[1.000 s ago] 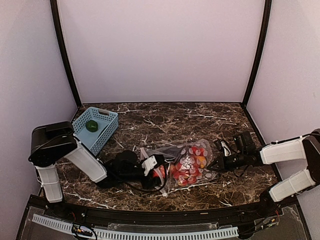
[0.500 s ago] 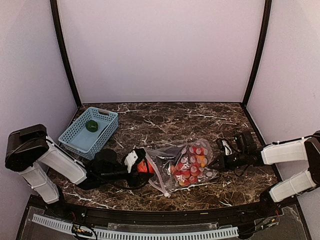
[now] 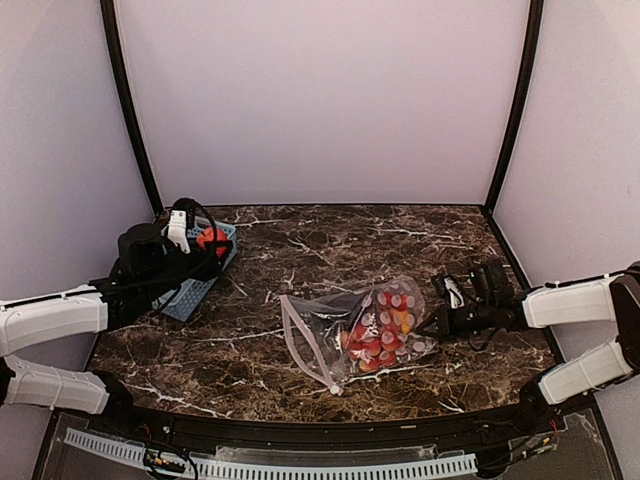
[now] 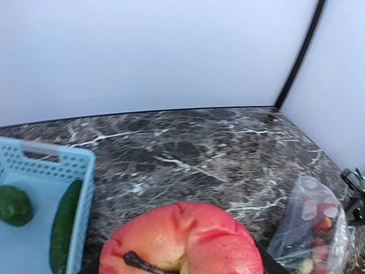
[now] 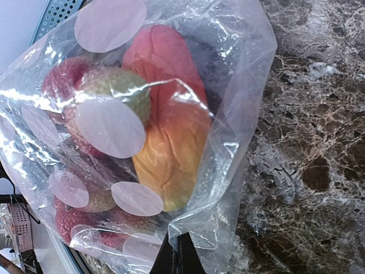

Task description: Open the zip-top bag and remove the fake food

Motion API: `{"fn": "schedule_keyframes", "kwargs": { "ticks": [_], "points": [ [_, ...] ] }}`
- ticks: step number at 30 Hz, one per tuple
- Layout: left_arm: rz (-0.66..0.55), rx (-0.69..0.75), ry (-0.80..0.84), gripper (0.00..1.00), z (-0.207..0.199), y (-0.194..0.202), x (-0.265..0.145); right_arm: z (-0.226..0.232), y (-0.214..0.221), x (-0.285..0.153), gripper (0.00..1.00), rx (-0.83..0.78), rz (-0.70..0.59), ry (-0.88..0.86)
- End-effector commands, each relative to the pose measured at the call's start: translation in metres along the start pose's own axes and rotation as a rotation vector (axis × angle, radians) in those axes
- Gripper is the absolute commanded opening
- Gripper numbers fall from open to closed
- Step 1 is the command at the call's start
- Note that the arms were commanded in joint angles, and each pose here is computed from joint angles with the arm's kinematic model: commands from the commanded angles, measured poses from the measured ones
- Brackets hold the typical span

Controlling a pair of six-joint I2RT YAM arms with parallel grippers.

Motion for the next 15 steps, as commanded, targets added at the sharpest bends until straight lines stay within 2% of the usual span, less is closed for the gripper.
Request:
{"fn": "schedule_keyframes", "kwargs": {
  "ticks": [1,5,9,12,13,14,15],
  "points": [
    [0.184,-0.157,-0.204,0.54,0.049,0.021,-0.002,0.007,-0.011,-0.003,0.00,-0.036,-0.033,-0.009],
    [0.249,-0.236,-0.357,0.55,0.097,0.020,0.001,0.006,-0.010,-0.001,0.00,-0.037,-0.028,-0.007],
    [0.335,-0.285,-0.430,0.55,0.133,0.030,0.019,0.006,-0.012,0.000,0.00,-0.036,-0.027,-0.016],
    [0.429,-0.275,-0.453,0.56,0.148,0.050,0.044,0.007,-0.012,0.001,0.00,-0.038,-0.022,-0.019],
    [0.421,-0.269,-0.456,0.56,0.153,0.043,0.052,0.007,-0.012,0.001,0.00,-0.039,-0.022,-0.021],
    [0.471,-0.268,-0.456,0.57,0.155,0.057,0.061,0.008,-0.013,0.001,0.00,-0.040,-0.023,-0.023],
    [0.466,-0.262,-0.453,0.57,0.159,0.053,0.069,0.008,-0.013,0.001,0.00,-0.041,-0.022,-0.024]
  ]
}}
Point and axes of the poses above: each gripper's point midway between its finger pads, its own x axis out along the fingers, its own z axis along the line the jaws close on, y = z × x, the point moved 6 cm from there along -x, back along the fingers, and after that the axes turned 15 degrees about x, right-handed, at the moved point
